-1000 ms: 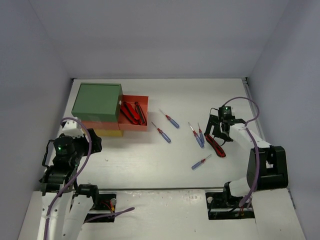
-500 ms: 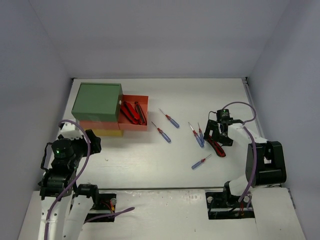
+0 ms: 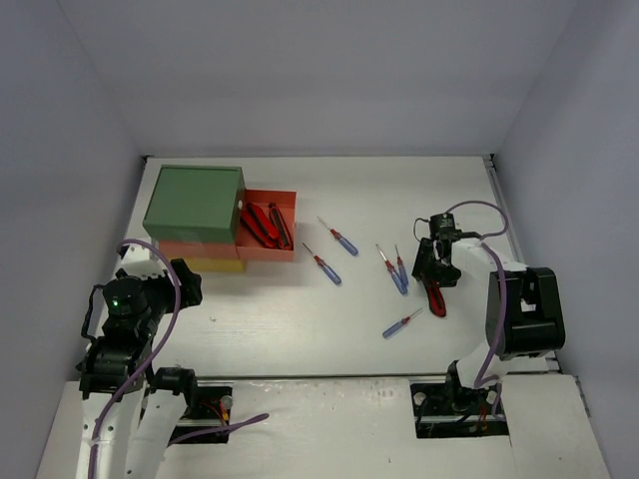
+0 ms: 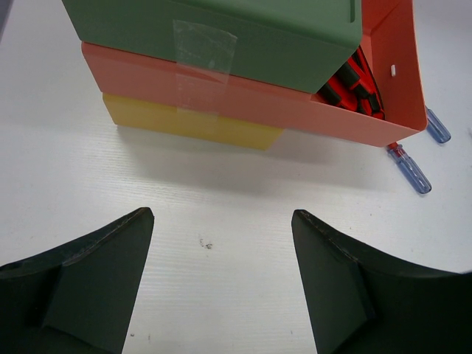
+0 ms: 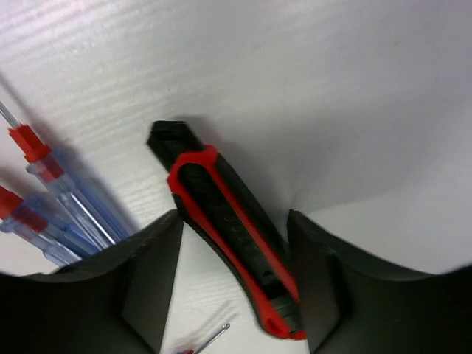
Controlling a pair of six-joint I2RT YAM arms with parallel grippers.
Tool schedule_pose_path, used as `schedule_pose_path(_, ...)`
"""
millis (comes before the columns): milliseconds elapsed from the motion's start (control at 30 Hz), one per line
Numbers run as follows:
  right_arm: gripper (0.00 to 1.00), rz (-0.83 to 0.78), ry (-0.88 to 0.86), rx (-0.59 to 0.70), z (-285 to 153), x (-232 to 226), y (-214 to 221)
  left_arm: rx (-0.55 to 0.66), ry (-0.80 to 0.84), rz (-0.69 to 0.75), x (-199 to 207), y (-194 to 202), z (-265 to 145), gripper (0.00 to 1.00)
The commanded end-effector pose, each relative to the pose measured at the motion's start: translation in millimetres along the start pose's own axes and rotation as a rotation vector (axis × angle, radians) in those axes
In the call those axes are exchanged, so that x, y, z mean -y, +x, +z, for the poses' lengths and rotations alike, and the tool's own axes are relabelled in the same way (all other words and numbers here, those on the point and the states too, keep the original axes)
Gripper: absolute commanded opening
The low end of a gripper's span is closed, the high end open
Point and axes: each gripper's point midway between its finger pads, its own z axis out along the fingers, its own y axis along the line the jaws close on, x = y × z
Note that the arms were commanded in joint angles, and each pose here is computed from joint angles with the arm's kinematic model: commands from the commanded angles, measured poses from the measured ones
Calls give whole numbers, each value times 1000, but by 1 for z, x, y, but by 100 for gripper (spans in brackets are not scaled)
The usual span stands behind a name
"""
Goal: Sort the tools into containers
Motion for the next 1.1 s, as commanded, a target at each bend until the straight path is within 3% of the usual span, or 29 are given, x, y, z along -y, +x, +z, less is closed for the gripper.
schedule_pose_path(0, 37, 34, 30, 72, -5, 0, -34, 45, 18, -11, 6, -17, 2, 73)
schedule_pose_path(133, 7, 32, 47, 98, -7, 3, -42, 42, 18, -11, 6, -17, 3, 73)
schedule_pose_path(200, 0, 31, 77, 154, -18, 8, -53, 41, 18, -11, 6, -16, 3, 73)
schedule_pose_path(367, 0, 30, -9, 353, -79, -11, -98, 35, 17, -12, 6, -16, 5, 73)
schedule_pose_path(500, 0, -1, -188, 471, -134, -67, -122, 29, 14, -12, 5, -15, 6, 73)
schedule_pose_path(567, 0, -34, -335, 516, -172, -121, -127, 25, 13, -12, 5, -15, 7, 73)
schedule_pose_path(900, 0, -136, -829, 545, -266, -321, -119, 31, 0, -16, 3, -16, 6, 73)
schedule_pose_path(1067, 0, -152, -927, 528, -270, -390, -107, 29, -9, -16, 1, -15, 7, 73)
